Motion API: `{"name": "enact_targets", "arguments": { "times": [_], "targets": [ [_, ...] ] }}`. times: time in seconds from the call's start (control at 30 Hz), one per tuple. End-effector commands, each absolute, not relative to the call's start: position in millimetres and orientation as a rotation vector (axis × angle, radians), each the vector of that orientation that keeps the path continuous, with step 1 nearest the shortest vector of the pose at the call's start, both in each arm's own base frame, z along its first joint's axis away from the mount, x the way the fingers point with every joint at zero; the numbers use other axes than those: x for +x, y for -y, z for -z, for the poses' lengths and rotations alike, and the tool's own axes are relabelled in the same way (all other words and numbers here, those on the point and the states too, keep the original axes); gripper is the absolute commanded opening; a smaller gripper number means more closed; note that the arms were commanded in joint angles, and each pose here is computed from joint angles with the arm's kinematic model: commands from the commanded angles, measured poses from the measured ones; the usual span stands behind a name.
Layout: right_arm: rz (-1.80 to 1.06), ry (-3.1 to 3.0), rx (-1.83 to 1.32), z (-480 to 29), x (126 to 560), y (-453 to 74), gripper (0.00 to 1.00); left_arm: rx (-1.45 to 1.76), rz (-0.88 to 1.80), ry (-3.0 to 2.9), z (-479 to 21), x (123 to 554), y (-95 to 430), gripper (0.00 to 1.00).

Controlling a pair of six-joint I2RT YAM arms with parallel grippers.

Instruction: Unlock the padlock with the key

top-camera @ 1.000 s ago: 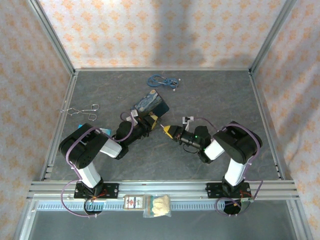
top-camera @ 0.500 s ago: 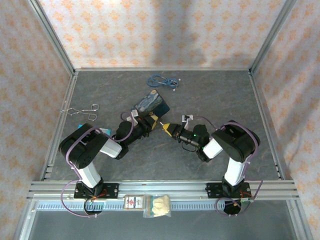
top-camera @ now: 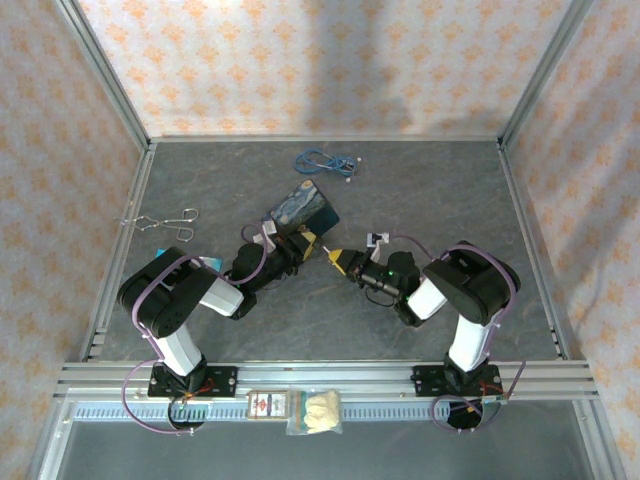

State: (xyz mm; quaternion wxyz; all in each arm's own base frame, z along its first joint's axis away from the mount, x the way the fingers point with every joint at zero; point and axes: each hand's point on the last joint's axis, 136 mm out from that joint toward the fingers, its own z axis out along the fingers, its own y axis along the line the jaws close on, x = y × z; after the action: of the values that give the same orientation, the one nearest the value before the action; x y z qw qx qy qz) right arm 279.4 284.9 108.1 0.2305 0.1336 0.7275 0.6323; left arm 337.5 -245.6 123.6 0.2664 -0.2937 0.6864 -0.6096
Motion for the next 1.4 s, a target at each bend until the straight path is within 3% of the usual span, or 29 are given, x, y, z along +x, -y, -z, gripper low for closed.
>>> {"name": "enact_targets", "arguments": {
  "times": [0.0, 1.0, 1.37],
  "targets": [
    [-1.738, -1.954, 0.328, -119.2, 279.0, -284.2, 0.0, -0.745, 1.708, -1.769, -148.6, 337.1, 246.8, 0.0],
    [-1.79, -1.93, 0.241, -131.3, 285.3, -305.5, 0.0, -0.695, 1.705, -1.786, -156.1, 335.0, 256.2, 0.0],
    [-1.774, -1.996, 0.226, -145.7, 297.4, -308.7, 0.0, -0.521, 1.658, -1.95, -143.9, 312.7, 274.6, 0.0]
  ]
}}
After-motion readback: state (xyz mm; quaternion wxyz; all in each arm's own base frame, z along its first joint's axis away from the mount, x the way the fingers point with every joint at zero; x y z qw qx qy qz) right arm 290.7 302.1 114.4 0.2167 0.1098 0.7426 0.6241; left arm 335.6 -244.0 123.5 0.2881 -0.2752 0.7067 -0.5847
